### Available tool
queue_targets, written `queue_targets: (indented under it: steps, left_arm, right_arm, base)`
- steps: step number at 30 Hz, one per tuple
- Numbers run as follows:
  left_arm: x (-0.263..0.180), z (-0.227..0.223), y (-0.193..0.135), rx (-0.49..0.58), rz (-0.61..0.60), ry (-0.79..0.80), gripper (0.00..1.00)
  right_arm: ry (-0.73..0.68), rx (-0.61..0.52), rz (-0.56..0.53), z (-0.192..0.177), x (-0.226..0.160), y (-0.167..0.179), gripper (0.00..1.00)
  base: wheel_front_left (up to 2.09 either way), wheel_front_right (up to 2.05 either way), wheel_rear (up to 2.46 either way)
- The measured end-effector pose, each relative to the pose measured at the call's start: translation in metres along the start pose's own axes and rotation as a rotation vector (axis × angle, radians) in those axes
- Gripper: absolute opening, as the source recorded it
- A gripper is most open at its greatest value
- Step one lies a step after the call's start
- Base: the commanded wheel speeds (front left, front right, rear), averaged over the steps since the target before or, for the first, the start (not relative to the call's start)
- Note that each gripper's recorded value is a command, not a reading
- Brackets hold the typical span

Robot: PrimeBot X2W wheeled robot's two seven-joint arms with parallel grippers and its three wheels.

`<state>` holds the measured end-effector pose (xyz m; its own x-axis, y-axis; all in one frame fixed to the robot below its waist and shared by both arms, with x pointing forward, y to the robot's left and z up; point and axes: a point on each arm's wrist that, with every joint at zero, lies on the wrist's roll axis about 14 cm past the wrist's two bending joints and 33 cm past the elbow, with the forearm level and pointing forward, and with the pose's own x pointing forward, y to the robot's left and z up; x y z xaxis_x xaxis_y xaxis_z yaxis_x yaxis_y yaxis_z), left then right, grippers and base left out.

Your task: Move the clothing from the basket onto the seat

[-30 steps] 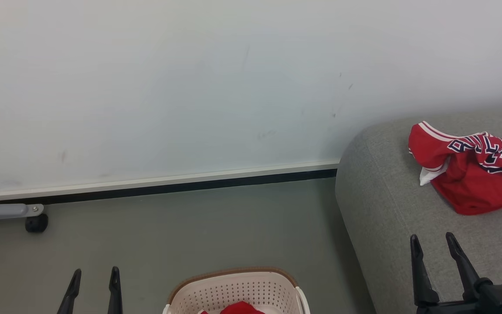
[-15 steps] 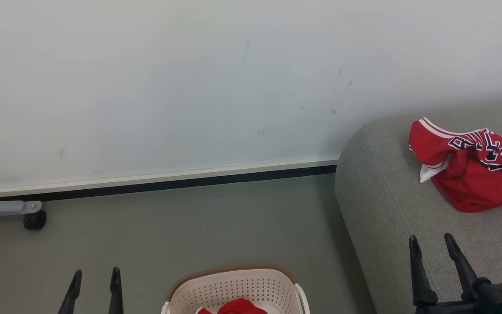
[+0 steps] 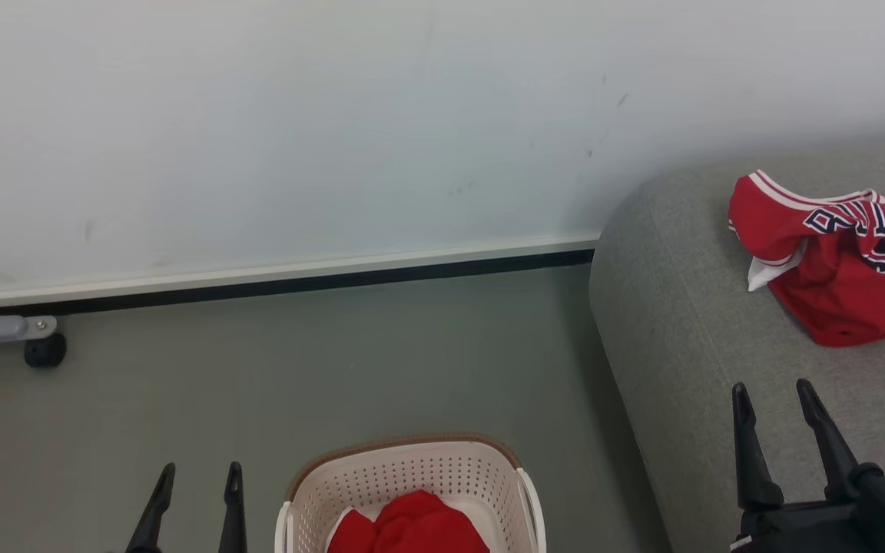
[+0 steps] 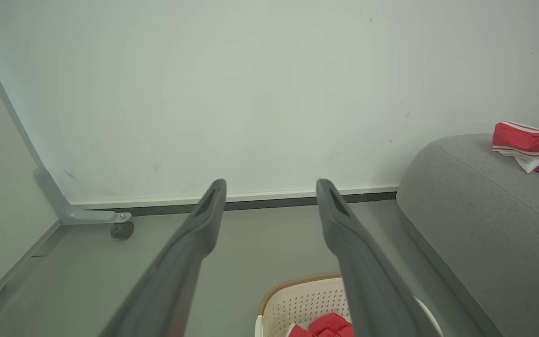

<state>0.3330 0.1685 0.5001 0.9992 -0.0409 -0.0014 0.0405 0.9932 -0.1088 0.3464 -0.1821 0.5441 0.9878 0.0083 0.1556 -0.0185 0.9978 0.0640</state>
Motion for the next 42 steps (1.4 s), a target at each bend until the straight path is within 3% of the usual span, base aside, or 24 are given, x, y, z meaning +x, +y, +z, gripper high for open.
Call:
queue_targets:
  steps: [10, 23, 32, 42]
  left_arm:
    - [0.04, -0.034, -0.042, 0.032, -0.138, 0.118, 1.0]
    - [0.047, -0.148, -0.114, 0.087, -0.395, 0.489, 1.0]
    - [0.043, -0.21, -0.126, 0.151, -0.484, 0.687, 1.0]
    - [0.055, -0.261, -0.135, 0.227, -0.573, 0.802, 1.0]
  right_arm:
    - [-0.002, -0.023, 0.014, -0.004, 0.037, -0.004, 1.0]
    - [-0.004, -0.054, 0.04, -0.016, 0.086, -0.007, 1.0]
    - [-0.024, -0.081, 0.06, -0.022, 0.116, -0.007, 1.0]
    - [-0.044, -0.1, 0.044, -0.033, 0.148, -0.017, 1.0]
  base:
    - [0.0, 0.0, 0.0]
    - [0.0, 0.0, 0.0]
    - [0.0, 0.0, 0.0]
    - [0.0, 0.0, 0.0]
